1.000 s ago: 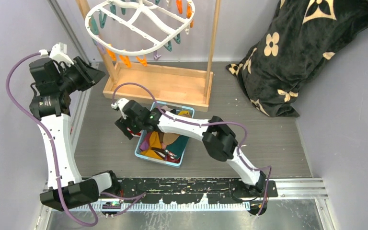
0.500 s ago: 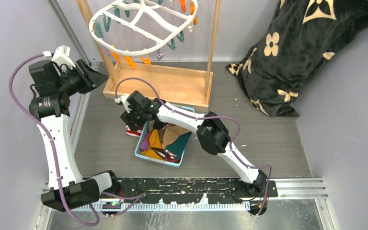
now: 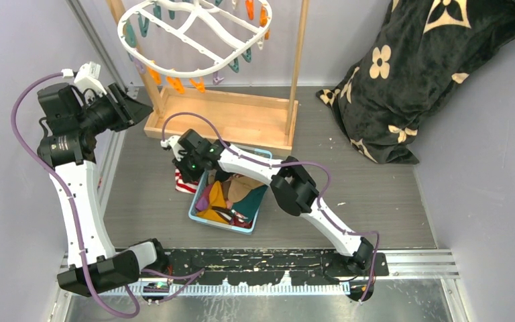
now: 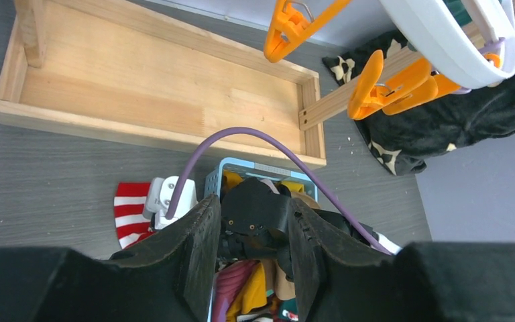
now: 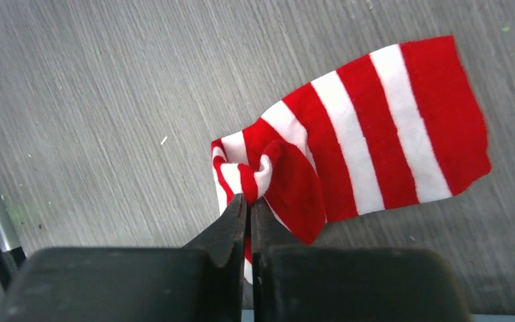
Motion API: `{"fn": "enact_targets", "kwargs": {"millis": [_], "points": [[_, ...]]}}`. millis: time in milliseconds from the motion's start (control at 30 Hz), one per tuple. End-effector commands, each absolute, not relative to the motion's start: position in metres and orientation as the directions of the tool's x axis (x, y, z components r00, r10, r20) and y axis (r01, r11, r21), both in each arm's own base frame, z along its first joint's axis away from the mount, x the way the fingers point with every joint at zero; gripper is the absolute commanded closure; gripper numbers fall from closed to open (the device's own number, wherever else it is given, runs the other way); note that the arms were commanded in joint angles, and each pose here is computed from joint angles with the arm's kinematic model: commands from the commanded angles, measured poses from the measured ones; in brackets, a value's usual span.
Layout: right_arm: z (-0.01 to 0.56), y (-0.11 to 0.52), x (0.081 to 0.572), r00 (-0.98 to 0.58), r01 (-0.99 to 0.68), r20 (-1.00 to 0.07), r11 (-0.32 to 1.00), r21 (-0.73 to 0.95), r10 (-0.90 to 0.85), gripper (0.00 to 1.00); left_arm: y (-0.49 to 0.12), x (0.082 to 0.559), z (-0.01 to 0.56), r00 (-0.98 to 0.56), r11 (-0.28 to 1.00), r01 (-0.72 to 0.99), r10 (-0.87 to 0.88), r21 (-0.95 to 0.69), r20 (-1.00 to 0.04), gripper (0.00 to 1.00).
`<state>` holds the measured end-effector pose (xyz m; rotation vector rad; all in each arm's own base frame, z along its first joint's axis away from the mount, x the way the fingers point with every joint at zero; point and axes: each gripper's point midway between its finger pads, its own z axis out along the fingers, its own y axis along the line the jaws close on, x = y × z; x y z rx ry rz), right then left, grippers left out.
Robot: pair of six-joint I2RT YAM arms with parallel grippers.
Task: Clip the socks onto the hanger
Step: Pick up the sock at the center of the board.
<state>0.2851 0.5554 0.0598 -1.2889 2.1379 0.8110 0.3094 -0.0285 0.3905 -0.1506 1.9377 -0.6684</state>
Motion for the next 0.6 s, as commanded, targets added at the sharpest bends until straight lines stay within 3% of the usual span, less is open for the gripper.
{"fn": "enact_targets", "kwargs": {"millis": [0, 300, 567], "points": [[0.132, 0.571, 0.275, -0.381, -0.916, -0.791, 0.315, 0.250, -0.479, 0.98, -0.037, 0.294, 0.415, -0.418, 0.840, 0.276, -0.332, -0.467, -0.845, 0.57], [0.306, 0.536, 0.236, -0.263, -0.929, -0.947, 0.314, 0.197, -0.185, 0.99, -0.077, 0.256, 0.436, -0.381, 0.721, 0.579, -0.173, -0.380, -0.908, 0.54], [0.393, 0.466, 0.206, -0.216, -0.918, -0.976, 0.348, 0.191, -0.032, 0.99, -0.115, 0.227, 0.424, -0.394, 0.595, 0.719, -0.079, -0.361, -0.916, 0.60]]}}
